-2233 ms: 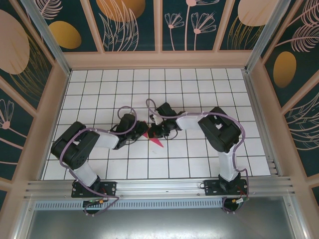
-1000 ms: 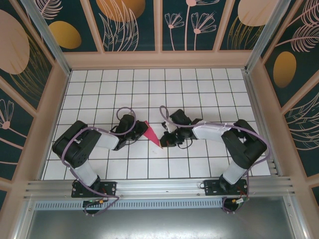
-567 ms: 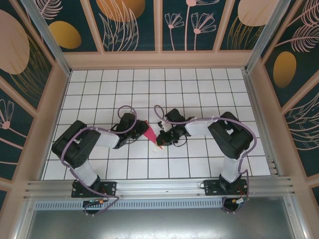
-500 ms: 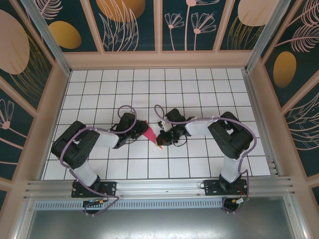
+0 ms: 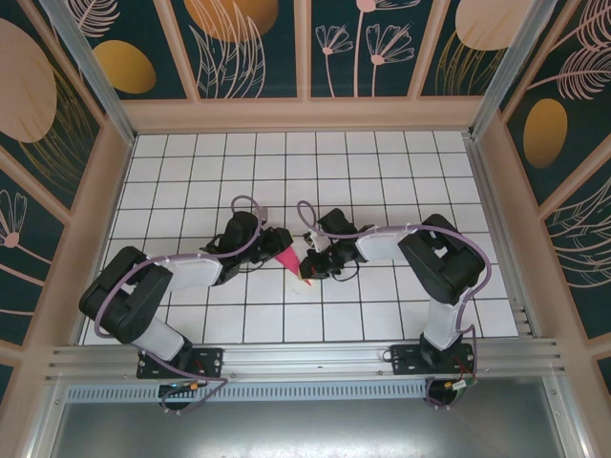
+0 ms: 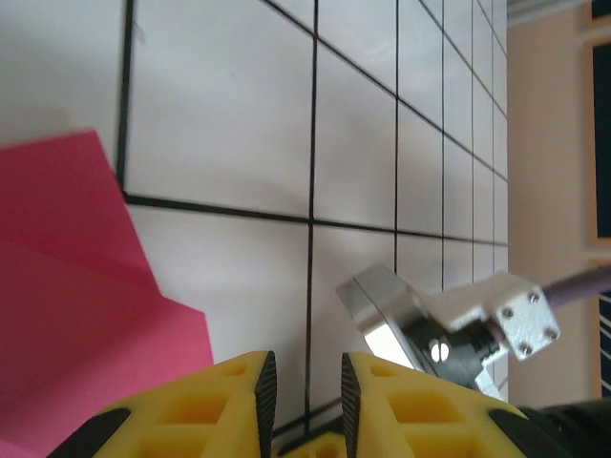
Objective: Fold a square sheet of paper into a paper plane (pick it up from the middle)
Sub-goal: Fold the wing for the fifth time at the center of the table.
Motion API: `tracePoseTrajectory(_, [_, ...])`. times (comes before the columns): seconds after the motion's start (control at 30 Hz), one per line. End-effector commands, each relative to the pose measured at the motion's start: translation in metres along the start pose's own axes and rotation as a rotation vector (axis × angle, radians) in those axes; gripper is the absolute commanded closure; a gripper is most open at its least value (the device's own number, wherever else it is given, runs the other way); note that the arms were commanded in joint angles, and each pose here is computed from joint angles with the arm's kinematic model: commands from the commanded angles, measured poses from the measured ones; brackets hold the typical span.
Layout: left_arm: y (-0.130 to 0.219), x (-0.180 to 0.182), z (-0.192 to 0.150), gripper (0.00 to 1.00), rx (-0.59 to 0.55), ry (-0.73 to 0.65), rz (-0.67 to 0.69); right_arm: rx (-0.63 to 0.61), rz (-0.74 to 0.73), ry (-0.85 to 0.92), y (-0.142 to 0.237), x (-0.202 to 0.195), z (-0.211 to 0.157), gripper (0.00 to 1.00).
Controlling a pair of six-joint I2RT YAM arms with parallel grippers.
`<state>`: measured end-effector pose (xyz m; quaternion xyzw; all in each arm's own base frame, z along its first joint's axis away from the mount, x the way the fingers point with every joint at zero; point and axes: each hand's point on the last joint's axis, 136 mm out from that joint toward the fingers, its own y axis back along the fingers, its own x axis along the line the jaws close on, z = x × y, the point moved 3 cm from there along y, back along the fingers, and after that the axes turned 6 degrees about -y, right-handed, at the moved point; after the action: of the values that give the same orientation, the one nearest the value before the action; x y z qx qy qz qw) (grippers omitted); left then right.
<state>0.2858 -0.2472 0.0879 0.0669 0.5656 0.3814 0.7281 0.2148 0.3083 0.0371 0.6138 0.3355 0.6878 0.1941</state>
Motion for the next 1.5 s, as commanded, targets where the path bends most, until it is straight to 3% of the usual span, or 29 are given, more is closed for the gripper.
tracePoseTrajectory(0.0, [-0.01, 0.001, -0.013, 0.72, 0.046, 0.021, -0.036, 0.029, -0.076, -0.063, -0.008, -0.024, -0.013, 1.0])
tracePoseTrajectory(0.2, [-0.023, 0.004, -0.023, 0.71, 0.086, 0.029, -0.07, 0.03, -0.077, -0.065, -0.009, -0.025, -0.013, 1.0])
tracePoseTrajectory(0.47, [-0.029, 0.035, -0.041, 0.7, 0.115, 0.065, -0.003, 0.033, -0.089, -0.078, -0.011, -0.029, -0.013, 1.0])
tracePoseTrajectory(0.67, [-0.026, 0.065, -0.037, 0.74, 0.056, 0.038, 0.174, 0.034, -0.103, -0.086, -0.011, -0.032, -0.014, 1.0])
tracePoseTrajectory(1.0, [-0.003, 0.068, -0.009, 0.74, -0.073, -0.011, 0.345, 0.034, -0.13, -0.097, -0.01, -0.036, -0.016, 1.0])
tracePoseTrajectory(1.3, [0.002, 0.079, 0.018, 0.73, -0.123, 0.035, 0.343, 0.033, -0.122, -0.092, -0.01, -0.035, -0.017, 1.0])
tracePoseTrajectory(1.47, [0.008, 0.06, 0.034, 0.69, -0.137, -0.011, 0.304, 0.032, -0.114, -0.088, -0.01, -0.033, -0.015, 1.0])
